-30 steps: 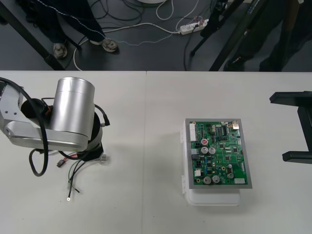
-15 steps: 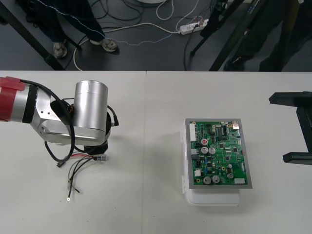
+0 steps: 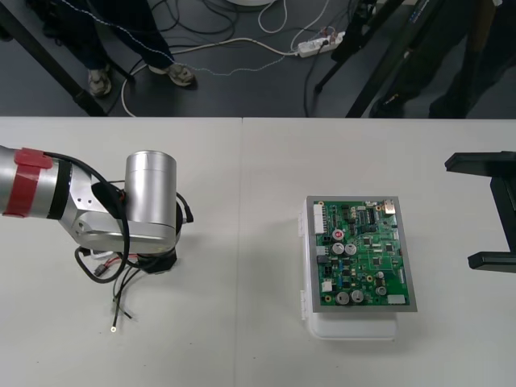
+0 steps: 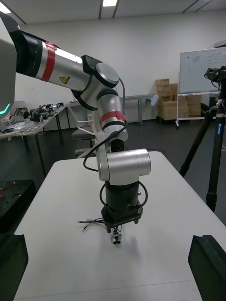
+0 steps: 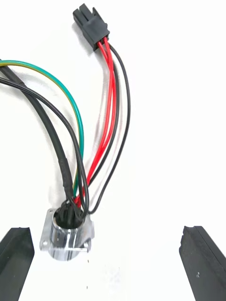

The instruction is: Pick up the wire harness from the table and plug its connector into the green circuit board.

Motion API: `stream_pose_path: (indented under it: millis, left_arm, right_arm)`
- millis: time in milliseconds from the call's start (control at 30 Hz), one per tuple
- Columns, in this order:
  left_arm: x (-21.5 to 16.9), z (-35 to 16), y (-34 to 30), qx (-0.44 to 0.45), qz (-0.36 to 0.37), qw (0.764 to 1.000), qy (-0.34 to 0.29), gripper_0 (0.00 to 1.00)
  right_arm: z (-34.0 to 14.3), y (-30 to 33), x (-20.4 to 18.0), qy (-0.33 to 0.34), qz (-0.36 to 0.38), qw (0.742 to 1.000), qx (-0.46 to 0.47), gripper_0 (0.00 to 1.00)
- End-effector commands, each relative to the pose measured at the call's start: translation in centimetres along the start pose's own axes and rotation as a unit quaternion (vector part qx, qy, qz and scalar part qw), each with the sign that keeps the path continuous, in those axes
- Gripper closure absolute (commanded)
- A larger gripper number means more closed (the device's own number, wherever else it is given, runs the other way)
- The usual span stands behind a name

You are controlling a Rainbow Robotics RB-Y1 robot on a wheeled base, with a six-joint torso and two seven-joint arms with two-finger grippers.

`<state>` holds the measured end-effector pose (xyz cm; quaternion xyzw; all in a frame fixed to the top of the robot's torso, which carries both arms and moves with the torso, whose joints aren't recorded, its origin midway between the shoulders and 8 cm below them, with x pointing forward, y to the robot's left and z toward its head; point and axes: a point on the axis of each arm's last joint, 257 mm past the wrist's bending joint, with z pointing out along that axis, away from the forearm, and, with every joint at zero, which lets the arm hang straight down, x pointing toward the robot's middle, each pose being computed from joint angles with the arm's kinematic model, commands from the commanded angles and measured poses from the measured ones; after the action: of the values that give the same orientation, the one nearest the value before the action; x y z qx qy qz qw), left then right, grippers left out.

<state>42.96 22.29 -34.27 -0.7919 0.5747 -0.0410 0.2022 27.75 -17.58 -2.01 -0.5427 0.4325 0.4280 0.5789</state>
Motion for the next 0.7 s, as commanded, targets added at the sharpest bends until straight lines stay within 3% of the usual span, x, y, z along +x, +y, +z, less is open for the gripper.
stream_pose_path:
  millis: [33, 700]
  left_arm:
    - [2.0, 1.6, 1.7, -0.014, 0.039, 0.999, 0.007, 0.08]
    - [2.6, 3.3, 3.6, -0.026, 0.045, 0.999, 0.002, 0.10]
  right_arm:
    - [0.3, 0.3, -0.4, -0.001, -0.025, 1.000, -0.013, 0.00]
    - [-0.5, -0.6, 0.2, -0.003, -0.010, 1.000, 0.002, 0.00]
